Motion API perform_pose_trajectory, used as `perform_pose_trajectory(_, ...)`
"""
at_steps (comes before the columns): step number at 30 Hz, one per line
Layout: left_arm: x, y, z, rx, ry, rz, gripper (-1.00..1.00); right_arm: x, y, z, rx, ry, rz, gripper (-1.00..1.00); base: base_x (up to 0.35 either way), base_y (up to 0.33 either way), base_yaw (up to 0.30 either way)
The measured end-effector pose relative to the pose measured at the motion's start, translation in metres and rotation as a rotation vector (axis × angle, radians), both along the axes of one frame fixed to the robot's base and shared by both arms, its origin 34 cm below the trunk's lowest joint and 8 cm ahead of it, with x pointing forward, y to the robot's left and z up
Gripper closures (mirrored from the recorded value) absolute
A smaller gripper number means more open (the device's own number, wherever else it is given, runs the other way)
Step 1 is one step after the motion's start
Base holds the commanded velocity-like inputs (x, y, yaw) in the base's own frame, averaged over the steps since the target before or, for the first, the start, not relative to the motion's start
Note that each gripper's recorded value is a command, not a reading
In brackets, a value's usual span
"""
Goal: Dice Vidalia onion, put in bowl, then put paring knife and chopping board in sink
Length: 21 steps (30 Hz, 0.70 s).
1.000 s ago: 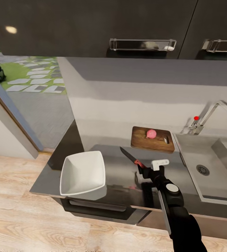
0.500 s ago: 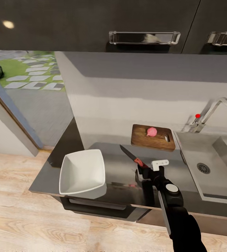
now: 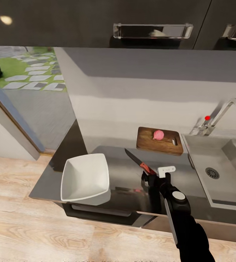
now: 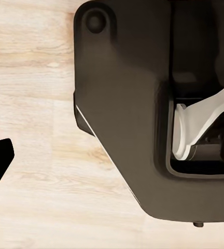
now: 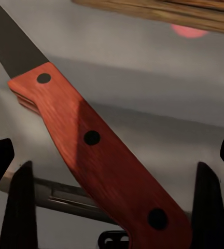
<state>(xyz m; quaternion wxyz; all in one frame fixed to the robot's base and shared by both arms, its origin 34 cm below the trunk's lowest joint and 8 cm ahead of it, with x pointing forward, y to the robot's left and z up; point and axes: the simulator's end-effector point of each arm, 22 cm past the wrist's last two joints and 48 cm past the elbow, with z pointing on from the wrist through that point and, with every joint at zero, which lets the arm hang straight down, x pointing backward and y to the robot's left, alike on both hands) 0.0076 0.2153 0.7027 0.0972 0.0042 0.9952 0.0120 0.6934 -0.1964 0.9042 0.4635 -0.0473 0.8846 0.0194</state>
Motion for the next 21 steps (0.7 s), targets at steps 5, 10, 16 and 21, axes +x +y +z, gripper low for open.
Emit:
perform_pose_trajectory(5,-0.0023,0.0002,0.0008,0.001,0.008,0.000,-1.00,-0.0007,0.0001,-0.0045,0.000,0.008,0.000,-1.00,0.000,0.000,0.000)
perform_pose_trajectory(10,-0.0050,0.0002,0.0017,0.001,0.015,0.000,-1.00,-0.0008,0.0011,-0.0062,0.012,0.008,-0.002,-1.00,0.000,0.000,0.000)
perform_pose_trajectory(16,-0.0078,0.0006,0.0026,0.002,0.024,0.000,-1.00,0.0001,0.0005,-0.0062,0.012,0.006,-0.003,-1.00,0.000,0.000,0.000)
perform_pose_trajectory(21,-0.0082,0.0006,0.0027,0.002,0.025,0.000,-1.00,0.0002,0.0000,-0.0062,0.013,0.006,-0.005,-1.00,0.000,0.000,0.000)
